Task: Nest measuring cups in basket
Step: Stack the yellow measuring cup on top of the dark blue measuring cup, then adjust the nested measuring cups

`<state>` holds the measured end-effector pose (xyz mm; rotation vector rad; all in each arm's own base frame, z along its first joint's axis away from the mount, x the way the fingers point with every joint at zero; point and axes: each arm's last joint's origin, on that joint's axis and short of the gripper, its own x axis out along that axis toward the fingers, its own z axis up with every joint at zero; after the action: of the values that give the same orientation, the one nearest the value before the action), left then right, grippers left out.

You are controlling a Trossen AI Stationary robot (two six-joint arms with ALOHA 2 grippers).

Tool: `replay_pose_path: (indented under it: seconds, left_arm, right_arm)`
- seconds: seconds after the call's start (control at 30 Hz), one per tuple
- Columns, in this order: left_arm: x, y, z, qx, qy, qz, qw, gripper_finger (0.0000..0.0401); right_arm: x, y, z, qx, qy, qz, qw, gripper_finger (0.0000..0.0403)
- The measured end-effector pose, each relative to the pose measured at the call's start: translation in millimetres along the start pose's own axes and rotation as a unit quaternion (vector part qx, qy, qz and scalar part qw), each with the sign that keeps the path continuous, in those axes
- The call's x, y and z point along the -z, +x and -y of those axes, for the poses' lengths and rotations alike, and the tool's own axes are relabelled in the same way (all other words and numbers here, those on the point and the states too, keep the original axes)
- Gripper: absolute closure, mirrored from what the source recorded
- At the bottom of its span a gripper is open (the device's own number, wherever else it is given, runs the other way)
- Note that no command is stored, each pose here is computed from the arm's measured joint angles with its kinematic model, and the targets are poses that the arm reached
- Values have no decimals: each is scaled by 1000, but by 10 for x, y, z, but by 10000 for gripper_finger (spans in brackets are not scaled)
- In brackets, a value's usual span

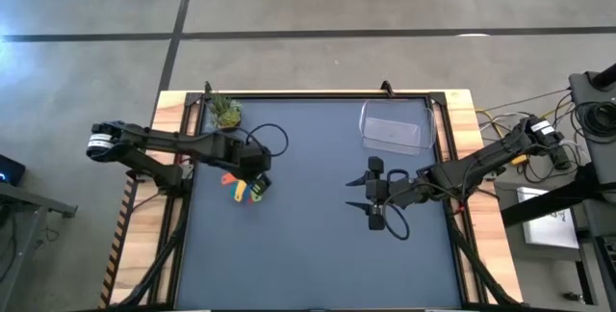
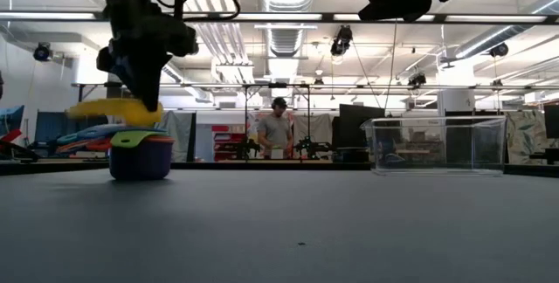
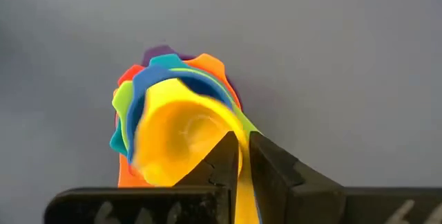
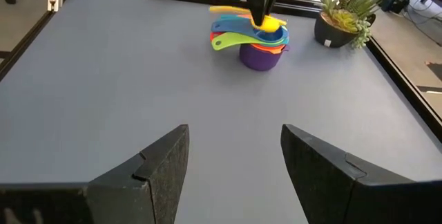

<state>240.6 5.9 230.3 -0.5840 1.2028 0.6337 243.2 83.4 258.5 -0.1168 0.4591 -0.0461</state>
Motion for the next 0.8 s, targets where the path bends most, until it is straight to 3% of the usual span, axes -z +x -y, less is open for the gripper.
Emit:
replay_pose_path:
  seconds: [0.27,0.5,0.67,0.8]
  left_arm:
    - [-18,-6,-14,-4,-26,3,1000,299]
    - [-50,-9,36,18,-90,25,995,218]
    - [-18,0,285,77,-4,60,995,218]
    - [64,131,449,87,44,36,995,247]
  right_arm:
    - [6,1,0,0,0,-1,1000,184]
    - [10,2,4,6,-4,-1,1000,184]
    - [11,2,6,10,-4,-1,1000,184]
    - [14,3,5,10,-4,-2,1000,184]
